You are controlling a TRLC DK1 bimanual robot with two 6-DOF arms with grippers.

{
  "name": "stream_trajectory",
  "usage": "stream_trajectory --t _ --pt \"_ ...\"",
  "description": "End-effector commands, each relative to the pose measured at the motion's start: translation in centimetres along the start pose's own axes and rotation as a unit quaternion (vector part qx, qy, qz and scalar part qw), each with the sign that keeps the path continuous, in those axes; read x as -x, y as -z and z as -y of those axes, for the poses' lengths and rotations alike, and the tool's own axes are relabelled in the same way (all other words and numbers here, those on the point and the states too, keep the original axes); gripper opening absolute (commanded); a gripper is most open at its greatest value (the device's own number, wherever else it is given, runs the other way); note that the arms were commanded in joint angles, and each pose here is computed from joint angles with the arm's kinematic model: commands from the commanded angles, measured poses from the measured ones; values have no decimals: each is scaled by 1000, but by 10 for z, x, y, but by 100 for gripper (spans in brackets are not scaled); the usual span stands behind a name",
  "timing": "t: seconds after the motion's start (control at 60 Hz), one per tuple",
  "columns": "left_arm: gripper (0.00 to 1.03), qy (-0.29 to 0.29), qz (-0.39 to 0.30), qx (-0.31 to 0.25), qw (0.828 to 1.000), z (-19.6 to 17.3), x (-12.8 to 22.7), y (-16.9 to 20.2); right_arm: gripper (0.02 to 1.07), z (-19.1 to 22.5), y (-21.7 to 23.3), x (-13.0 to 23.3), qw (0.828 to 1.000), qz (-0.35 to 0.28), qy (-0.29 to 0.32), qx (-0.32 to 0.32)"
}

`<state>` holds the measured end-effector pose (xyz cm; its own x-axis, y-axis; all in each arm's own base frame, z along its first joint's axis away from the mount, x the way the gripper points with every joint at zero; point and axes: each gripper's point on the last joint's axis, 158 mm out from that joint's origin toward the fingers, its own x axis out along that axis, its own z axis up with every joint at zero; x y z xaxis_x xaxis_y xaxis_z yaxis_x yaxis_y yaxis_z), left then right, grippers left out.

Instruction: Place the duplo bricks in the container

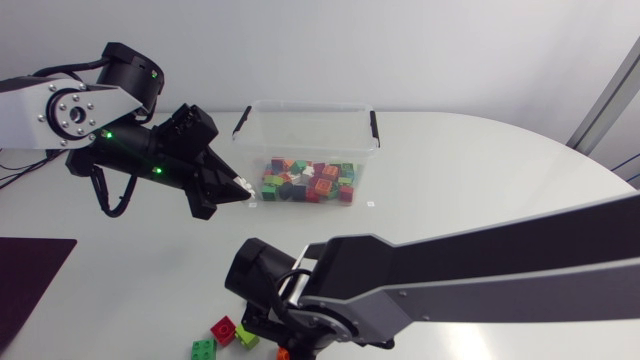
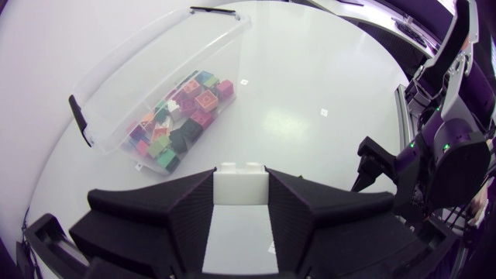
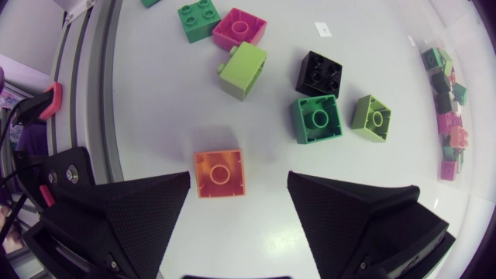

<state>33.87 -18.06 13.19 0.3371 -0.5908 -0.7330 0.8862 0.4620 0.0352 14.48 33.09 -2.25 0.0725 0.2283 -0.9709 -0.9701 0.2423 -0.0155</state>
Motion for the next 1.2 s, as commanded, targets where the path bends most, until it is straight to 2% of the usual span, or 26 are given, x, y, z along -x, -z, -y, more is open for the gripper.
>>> stream_trajectory --t 0.0,0.133,0.233,0.367,0.617,0.7,0.75,0.883,1.017,1.183 --pt "28 -1 8 10 1000 -6 0 -6 87 -2 -2 -4 1000 -13 -1 14" --pt "28 -4 10 9 1000 -6 3 -7 84 -2 -4 -6 1000 -21 -2 17" --pt "28 -6 12 9 1000 -7 5 -8 74 -3 -3 -8 999 -27 -4 21" --pt "28 -7 13 8 1000 -7 6 -9 69 -5 -1 -10 999 -39 -7 25" --pt "28 -10 17 7 1000 -9 8 -13 45 -10 7 -15 998 -49 -12 27" --pt "28 -13 20 10 1000 -13 8 -18 43 -10 8 -11 999 -43 -12 26" --pt "28 -14 21 14 1000 -16 8 -20 37 -10 5 -5 999 -32 -15 23" --pt "28 -23 33 21 999 -27 8 -33 37 -1 -2 16 1000 -3 -8 10" --pt "28 -52 65 54 995 -58 9 -52 37 23 -6 39 999 27 5 -17" --pt "28 -60 81 79 992 -80 -5 -64 37 51 -13 65 996 66 18 -51"
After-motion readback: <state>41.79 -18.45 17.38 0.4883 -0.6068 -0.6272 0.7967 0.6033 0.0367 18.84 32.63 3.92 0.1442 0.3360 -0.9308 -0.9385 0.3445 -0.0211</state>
